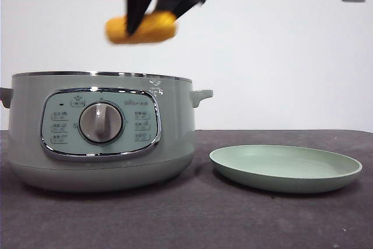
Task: Take the corn out from the steamer,put the corn on the plate,close the lid
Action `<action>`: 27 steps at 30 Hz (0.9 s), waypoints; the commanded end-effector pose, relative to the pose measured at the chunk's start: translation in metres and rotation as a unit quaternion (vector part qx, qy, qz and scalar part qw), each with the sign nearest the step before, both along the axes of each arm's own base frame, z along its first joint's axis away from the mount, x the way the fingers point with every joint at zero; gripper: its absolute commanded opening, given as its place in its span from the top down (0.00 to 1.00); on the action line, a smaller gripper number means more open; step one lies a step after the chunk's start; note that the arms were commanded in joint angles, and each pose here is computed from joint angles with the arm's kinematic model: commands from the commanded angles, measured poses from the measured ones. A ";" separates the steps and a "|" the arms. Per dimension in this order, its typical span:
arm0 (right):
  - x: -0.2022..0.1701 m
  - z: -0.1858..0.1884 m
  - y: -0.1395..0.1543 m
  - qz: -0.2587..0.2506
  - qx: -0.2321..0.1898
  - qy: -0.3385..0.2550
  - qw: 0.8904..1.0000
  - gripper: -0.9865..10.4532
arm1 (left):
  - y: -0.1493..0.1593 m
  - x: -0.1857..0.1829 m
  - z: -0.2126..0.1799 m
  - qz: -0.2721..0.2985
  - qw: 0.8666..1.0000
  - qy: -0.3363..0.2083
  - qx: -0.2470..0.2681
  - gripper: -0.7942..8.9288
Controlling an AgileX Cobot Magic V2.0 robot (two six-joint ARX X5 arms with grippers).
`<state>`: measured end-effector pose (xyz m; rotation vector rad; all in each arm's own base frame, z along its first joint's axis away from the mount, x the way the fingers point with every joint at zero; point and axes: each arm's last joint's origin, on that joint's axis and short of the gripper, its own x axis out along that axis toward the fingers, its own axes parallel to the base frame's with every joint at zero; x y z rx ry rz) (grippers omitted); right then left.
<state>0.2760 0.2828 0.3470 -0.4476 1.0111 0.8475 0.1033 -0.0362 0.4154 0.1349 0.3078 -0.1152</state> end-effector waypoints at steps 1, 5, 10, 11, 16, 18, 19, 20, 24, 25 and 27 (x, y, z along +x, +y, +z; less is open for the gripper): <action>0.002 0.000 -0.018 -0.026 -0.032 0.023 0.999 0.93 | -0.005 0.009 0.005 -0.014 1.000 -0.017 -0.006 0.93; 0.007 0.001 -0.045 -0.087 -0.100 0.035 0.991 0.93 | -0.014 0.024 0.001 -0.047 0.999 0.000 -0.011 0.93; 0.024 -0.006 -0.072 -0.160 -0.117 0.047 0.979 0.93 | -0.022 0.041 -0.003 -0.053 0.998 0.013 -0.008 0.93; 0.026 -0.011 -0.076 -0.169 -0.125 0.053 0.976 0.93 | -0.023 0.043 -0.004 -0.060 0.998 0.016 -0.010 0.93; 0.027 -0.046 -0.094 -0.202 -0.181 0.075 0.959 0.93 | -0.028 0.051 -0.006 -0.073 0.997 0.020 -0.013 0.93; 0.027 -0.064 -0.100 -0.209 -0.182 0.081 0.957 0.93 | -0.029 0.054 -0.006 -0.074 0.997 0.021 -0.013 0.93; 0.026 -0.072 -0.103 -0.214 -0.179 0.081 0.957 0.93 | -0.030 0.056 -0.007 -0.074 0.997 0.022 -0.012 0.93; 0.025 -0.079 -0.106 -0.220 -0.176 0.080 0.956 0.93 | -0.030 0.056 -0.007 -0.074 0.997 0.022 -0.012 0.93; 0.017 -0.109 -0.113 -0.231 -0.164 0.071 0.956 0.93 | -0.031 0.059 -0.007 -0.075 0.997 0.021 -0.014 0.93; 0.015 -0.115 -0.114 -0.232 -0.161 0.068 0.957 0.93 | -0.032 0.060 -0.007 -0.075 0.997 0.020 -0.014 0.93; 0.014 -0.130 -0.115 -0.233 -0.155 0.062 0.958 0.93 | -0.032 0.061 -0.007 -0.075 0.997 0.017 -0.016 0.93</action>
